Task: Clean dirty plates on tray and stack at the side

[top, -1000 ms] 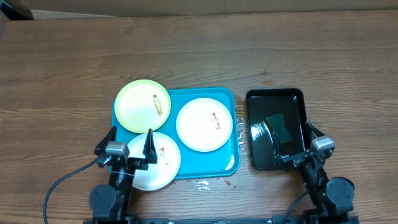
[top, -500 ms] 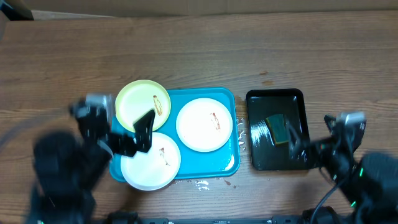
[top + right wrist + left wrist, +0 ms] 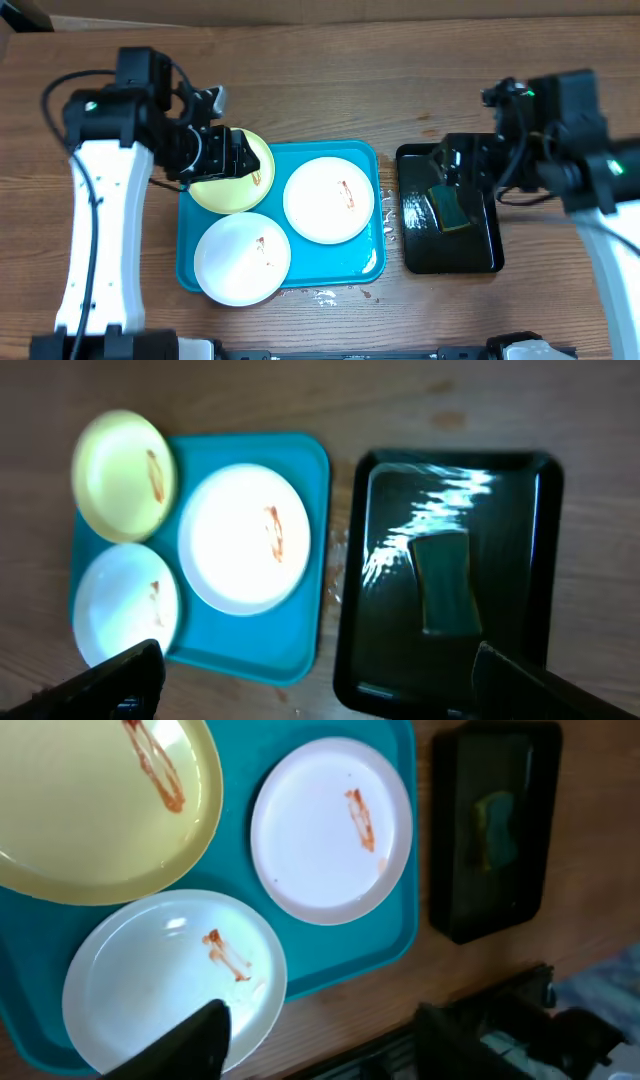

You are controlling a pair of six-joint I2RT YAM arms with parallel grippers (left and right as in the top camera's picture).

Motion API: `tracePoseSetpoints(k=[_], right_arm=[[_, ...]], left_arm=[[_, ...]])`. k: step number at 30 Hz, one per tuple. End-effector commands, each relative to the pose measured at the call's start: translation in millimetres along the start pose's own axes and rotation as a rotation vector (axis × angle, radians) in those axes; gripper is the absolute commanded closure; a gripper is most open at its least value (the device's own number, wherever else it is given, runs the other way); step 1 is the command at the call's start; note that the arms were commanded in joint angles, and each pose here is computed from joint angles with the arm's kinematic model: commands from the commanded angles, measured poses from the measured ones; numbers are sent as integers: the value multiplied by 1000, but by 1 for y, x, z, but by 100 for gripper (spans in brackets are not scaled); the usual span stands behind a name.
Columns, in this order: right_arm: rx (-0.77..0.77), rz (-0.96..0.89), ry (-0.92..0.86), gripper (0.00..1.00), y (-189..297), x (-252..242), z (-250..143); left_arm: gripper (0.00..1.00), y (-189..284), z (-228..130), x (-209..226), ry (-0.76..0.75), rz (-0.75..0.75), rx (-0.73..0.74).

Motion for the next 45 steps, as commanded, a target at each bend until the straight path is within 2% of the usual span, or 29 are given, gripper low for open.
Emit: tracePoseSetpoints(k=[1, 2, 6, 11, 16, 21, 27, 31, 36, 45], right_arm=[[89, -64, -86, 5, -20, -16, 1], [119, -96, -119, 6, -27, -22, -2], [222, -183, -192, 13, -59, -42, -17], [293, -230, -236, 14, -99, -58, -43], [243, -270, -222, 13, -138, -75, -55], [230, -276, -220, 13, -168, -83, -77], [220, -279, -217, 12, -188, -89, -96], [205, -278, -215, 12, -191, -90, -97], [220, -278, -217, 14, -191, -89, -100], [247, -279, -222, 15, -195, -90, -113]], left_arm=[[47, -32, -10, 10, -9, 6, 94], [48, -42, -12, 14, -4, 14, 107], [40, -87, -17, 33, 44, 114, 116], [39, -127, -26, 47, 51, 235, 94], [35, -150, -17, 34, -8, 221, 9], [35, -158, -18, 25, 21, 203, -15], [36, -168, -17, 17, 20, 217, -34], [34, -180, -15, 25, 53, 312, -60], [29, -201, -18, 37, 73, 371, -11], [32, -222, -16, 44, 82, 383, 21]])
Point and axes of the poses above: each gripper's point midway between its finger pads, its own y axis back along the fingers, its own x axis along the line the jaws close on, z = x × y, the point moved 3 cm from there along y, back along the fingers, and after that the axes turned 12 degrees about y, right-handed, at the moved point
